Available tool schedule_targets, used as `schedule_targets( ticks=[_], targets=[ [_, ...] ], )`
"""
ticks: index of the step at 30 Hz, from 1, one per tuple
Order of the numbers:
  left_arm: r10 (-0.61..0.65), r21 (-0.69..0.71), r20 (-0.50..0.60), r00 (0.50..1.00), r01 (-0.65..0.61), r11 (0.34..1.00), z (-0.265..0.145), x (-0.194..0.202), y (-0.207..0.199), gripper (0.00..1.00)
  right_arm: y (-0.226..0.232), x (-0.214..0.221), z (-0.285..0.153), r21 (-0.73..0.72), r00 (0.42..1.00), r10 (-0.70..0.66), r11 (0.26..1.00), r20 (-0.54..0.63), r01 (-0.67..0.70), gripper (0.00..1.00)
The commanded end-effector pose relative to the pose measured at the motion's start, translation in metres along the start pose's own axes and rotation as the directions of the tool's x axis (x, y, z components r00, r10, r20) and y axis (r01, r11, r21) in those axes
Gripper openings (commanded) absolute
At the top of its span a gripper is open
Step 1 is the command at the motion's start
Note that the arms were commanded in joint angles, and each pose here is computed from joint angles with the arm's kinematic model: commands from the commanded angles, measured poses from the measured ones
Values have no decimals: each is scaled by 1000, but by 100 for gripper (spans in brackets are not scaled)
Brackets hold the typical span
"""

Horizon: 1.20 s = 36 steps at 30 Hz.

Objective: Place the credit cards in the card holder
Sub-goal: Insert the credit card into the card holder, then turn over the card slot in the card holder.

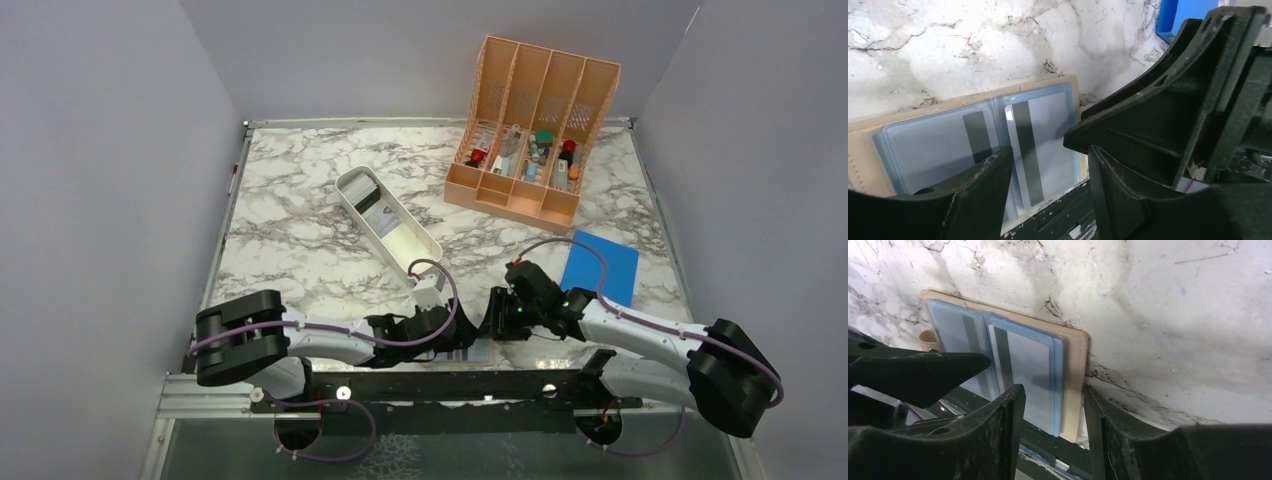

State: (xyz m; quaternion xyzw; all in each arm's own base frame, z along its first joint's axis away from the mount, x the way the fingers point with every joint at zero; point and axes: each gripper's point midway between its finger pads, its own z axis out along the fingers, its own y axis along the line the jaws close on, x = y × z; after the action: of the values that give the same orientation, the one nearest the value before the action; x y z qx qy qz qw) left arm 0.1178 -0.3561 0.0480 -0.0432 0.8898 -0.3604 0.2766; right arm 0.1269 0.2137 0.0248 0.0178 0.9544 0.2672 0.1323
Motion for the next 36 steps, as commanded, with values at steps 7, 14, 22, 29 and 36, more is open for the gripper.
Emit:
schedule_targets(
  ticks=[7,14,22,29,36],
  targets=[
    [91,-61,77,993,-87,994,-31,-27,12,54,14,-6,-19,-35,1000,0,999,22,1,53],
    [176,-115,63,982,-168,979,-45,-30,35,38,37,-3,-26,-155,1000,12,988,6,-11,48],
    [216,-205,44,975,-203,957,-59,-31,69,26,39,-3,-17,-180,1000,13,984,1,-13,47],
    [217,-205,8,976,-211,956,-55,-22,82,26,22,-6,-4,-94,1000,22,995,15,-21,47],
    [233,-232,-33,972,-234,944,-46,-14,90,29,12,-3,8,-56,1000,26,998,4,-25,47]
  ],
)
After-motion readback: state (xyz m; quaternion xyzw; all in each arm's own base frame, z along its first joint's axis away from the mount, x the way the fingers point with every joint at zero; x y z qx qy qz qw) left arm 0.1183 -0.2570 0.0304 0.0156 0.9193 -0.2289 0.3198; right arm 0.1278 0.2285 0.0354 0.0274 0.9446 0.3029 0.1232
